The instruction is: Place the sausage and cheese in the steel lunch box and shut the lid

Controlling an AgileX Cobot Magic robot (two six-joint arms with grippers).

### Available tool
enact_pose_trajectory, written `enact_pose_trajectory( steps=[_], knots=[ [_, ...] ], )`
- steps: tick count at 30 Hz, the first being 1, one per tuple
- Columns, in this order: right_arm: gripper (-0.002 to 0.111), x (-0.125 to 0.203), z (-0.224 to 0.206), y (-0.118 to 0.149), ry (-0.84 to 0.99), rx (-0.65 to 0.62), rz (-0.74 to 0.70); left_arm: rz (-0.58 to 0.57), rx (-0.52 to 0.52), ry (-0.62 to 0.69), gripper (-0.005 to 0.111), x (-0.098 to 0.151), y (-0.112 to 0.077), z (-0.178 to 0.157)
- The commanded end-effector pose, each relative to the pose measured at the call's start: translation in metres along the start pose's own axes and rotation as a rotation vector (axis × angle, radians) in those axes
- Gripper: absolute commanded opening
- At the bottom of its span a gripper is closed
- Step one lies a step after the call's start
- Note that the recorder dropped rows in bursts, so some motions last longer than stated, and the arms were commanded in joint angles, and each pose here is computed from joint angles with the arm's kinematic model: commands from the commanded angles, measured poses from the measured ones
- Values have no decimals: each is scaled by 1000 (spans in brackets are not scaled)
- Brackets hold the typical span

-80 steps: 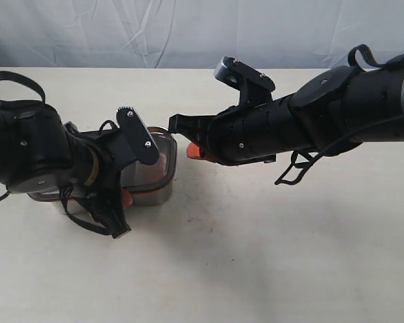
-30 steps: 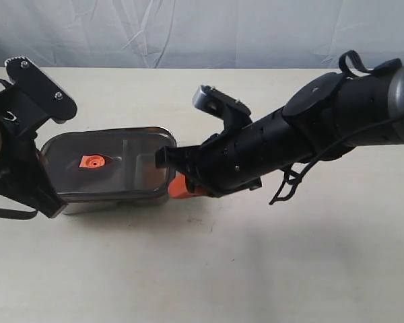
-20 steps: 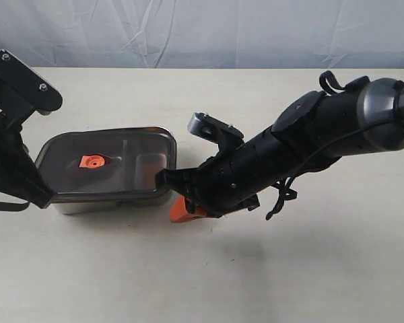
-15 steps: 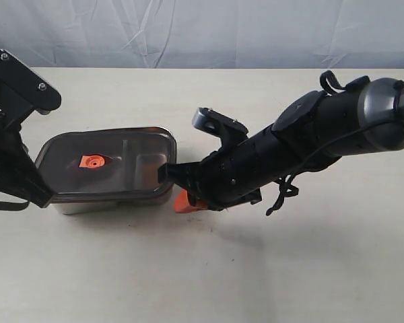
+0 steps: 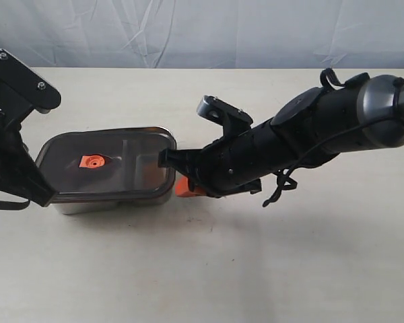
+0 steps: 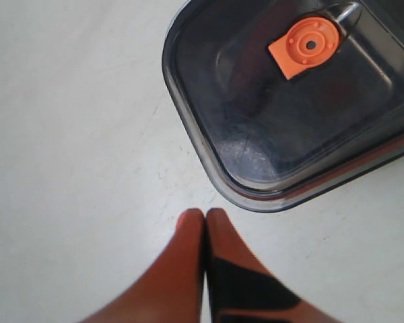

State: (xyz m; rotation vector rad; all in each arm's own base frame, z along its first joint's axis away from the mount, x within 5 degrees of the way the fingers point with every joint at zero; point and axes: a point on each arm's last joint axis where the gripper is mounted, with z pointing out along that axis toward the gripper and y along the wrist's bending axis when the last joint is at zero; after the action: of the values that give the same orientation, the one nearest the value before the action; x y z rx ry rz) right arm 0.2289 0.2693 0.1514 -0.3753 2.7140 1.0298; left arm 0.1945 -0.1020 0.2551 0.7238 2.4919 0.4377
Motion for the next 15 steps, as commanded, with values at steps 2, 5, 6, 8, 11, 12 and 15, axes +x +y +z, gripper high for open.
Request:
enact_pose_trajectory(
  steps=[2, 5, 6, 8, 11, 12, 15],
  knots=[
    [-1, -8, -2, 7, -19, -23, -12, -8, -9, -13, 0, 0, 1, -1],
    [-1, -8, -2, 6, -27, -16, -14, -8, -9, -13, 0, 0, 1, -1],
    [-1, -8, -2, 6, -29, -14, -14, -8, -9, -13, 0, 0, 1, -1],
    [-1, -9, -2, 6, -35, -9, -14, -8, -9, -13, 0, 0, 1, -1],
    [-1, -6, -2, 7, -2, -29, -22, -7, -10, -14, 0, 0, 2, -1],
    [-1, -4, -2, 9, 19, -42, -27, -7, -10, -14, 0, 0, 2, -1],
    [-1, 1, -3, 12, 74, -75, -44, -7, -10, -14, 0, 0, 2, -1]
  ],
)
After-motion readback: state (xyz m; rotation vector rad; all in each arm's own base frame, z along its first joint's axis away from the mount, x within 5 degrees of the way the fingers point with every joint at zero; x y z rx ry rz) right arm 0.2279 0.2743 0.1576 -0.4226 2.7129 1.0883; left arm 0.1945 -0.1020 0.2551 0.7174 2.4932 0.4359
